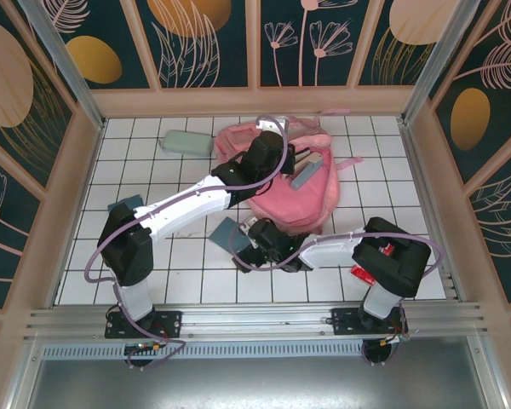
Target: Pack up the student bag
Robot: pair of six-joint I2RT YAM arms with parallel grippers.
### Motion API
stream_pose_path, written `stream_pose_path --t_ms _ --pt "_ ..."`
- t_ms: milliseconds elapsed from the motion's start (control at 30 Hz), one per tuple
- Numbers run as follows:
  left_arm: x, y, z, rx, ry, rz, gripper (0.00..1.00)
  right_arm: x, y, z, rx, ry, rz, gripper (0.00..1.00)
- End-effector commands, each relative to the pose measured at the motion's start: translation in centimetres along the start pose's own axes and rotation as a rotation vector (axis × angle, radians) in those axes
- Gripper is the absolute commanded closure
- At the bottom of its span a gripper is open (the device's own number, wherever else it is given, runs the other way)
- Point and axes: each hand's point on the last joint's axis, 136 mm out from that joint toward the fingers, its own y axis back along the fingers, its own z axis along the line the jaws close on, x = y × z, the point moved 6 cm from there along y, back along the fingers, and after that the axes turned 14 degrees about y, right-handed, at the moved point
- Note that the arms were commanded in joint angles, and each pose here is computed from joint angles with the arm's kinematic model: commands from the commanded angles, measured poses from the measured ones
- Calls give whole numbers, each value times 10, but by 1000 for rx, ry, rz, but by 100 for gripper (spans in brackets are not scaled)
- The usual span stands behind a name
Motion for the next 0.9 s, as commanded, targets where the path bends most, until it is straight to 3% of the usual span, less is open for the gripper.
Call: stream_pose_path --t_ms 0,367,667,867 --pt "-25 7 -2 15 44 -83 100 9 -4 7 -47 37 34 1" --pt "-24 7 -1 14 42 -81 100 8 -2 21 24 79 28 1" --pt "-22 5 0 12 45 -76 100 23 -21 17 124 101 132 1" --pt "-24 7 0 10 42 -80 100 21 -21 17 152 93 120 4"
